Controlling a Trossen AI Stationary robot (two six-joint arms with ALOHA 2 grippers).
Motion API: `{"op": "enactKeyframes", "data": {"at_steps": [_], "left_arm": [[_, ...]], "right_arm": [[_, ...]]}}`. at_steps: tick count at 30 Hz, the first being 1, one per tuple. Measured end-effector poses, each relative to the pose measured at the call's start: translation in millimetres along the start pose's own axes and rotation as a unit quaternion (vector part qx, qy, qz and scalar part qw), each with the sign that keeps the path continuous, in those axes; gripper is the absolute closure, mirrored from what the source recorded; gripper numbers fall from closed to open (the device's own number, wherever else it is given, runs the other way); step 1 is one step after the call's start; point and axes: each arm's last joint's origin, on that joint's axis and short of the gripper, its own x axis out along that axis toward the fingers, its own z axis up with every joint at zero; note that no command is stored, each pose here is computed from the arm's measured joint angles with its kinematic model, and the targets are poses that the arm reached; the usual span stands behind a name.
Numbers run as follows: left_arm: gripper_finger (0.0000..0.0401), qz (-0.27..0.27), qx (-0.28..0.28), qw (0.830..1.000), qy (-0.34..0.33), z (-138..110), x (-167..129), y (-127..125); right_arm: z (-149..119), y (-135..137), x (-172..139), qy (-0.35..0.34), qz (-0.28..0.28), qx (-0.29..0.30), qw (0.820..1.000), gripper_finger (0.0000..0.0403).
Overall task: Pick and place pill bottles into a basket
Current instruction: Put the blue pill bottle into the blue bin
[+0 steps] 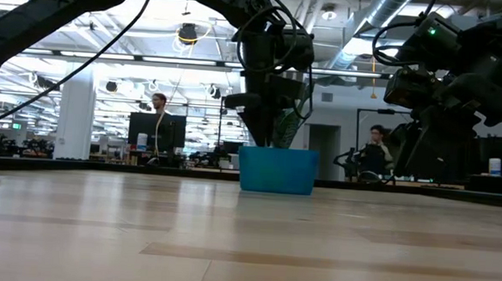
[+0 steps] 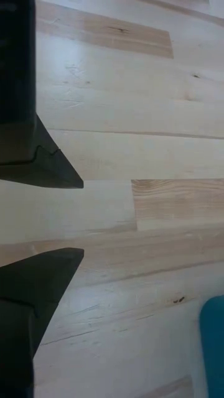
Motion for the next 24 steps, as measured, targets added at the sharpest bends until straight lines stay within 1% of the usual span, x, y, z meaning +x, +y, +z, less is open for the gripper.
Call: {"op": "enactKeyframes", "data": {"at_steps": [24], "left_arm": [[0.0291, -0.006, -0.001, 1.000, 0.003, -0.8, 0.0, -1.0]], "right_arm": [[-0.7, 0.1, 0.0, 0.004, 0.001, 0.008, 1.000, 0.0244]]}}
